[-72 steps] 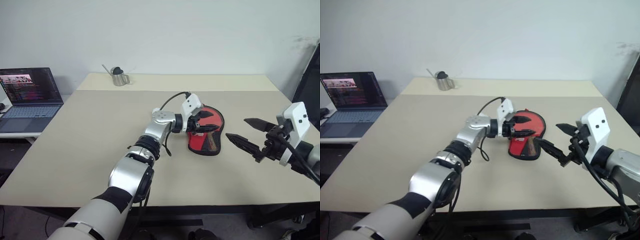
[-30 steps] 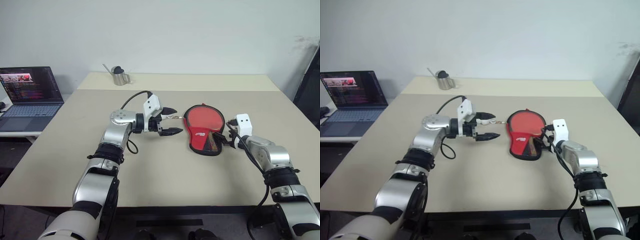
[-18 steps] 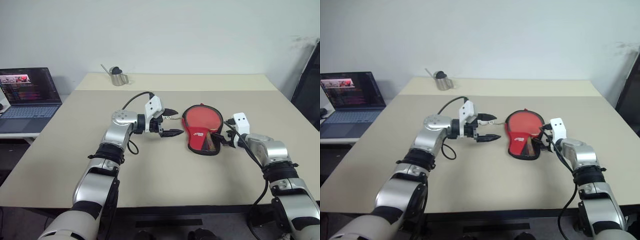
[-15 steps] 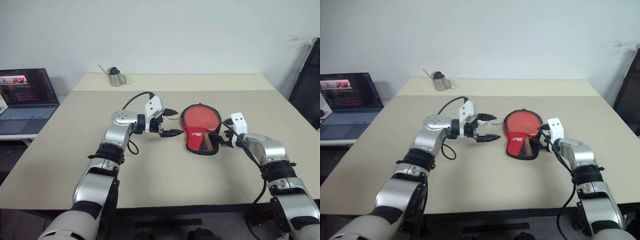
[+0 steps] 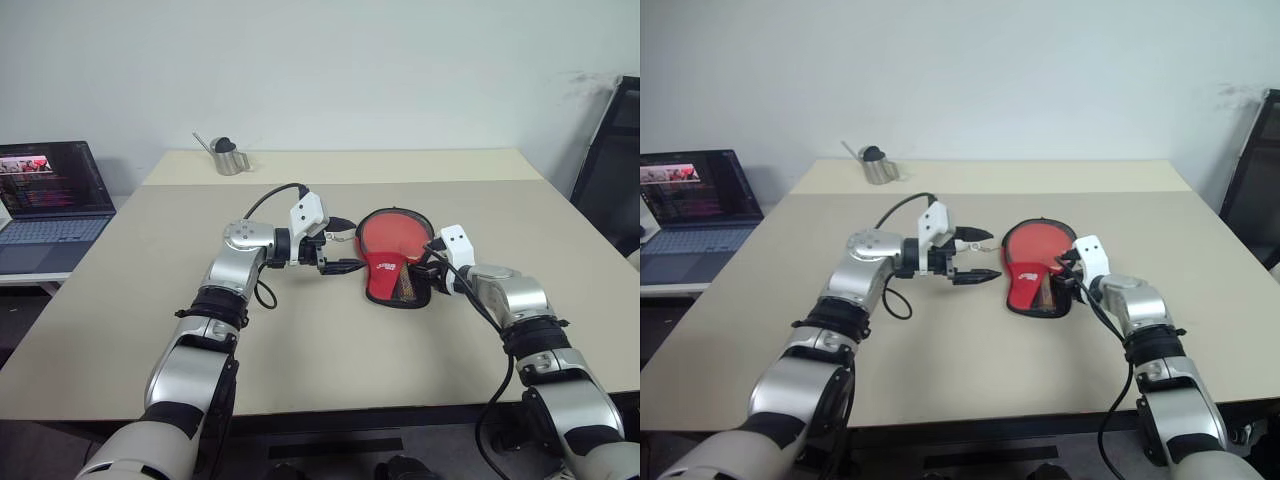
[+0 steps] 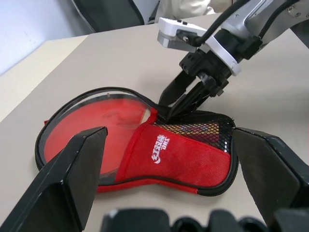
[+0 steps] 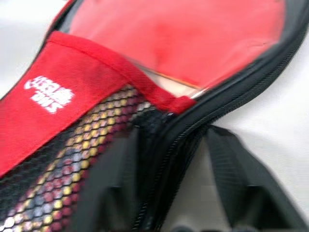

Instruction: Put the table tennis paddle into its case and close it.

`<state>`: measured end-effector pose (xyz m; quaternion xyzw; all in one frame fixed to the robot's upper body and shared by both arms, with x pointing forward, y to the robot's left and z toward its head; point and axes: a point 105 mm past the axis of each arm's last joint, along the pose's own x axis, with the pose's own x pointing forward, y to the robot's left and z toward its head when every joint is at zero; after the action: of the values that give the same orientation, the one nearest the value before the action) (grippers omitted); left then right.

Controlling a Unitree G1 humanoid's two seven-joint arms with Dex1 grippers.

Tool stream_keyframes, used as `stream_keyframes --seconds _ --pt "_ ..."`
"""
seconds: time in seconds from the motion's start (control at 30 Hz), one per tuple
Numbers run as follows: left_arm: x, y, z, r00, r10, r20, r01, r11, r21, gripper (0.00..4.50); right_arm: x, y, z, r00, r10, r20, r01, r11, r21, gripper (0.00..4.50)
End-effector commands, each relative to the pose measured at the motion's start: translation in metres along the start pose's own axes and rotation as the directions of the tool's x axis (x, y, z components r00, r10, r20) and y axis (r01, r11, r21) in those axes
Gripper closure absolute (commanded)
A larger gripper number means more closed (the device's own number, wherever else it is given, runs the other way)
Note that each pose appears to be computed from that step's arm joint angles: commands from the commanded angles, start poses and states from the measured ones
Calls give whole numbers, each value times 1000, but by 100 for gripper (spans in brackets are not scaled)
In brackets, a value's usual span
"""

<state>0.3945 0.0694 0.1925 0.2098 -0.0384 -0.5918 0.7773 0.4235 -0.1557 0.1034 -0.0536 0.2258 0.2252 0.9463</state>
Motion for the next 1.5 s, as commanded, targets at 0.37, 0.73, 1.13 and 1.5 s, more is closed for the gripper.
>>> stream_keyframes --seconds 0.37,0.73,1.13,1.5 --pt "-43 -7 -26 992 -81 -96 72 993 -91 0 -5 20 -3 999 45 14 -46 998 34 449" --pt "-52 -29 -24 968 -235 -85 222 965 -140 0 -20 62 5 986 157 64 -160 986 52 449" --pt "-61 -53 -26 929 -352 -112 330 928 -173 0 -44 97 -1 964 259 63 -263 963 53 449" --pt "-74 -74 -31 885 -439 -158 413 894 -172 0 -78 110 -21 957 286 38 -289 954 83 449"
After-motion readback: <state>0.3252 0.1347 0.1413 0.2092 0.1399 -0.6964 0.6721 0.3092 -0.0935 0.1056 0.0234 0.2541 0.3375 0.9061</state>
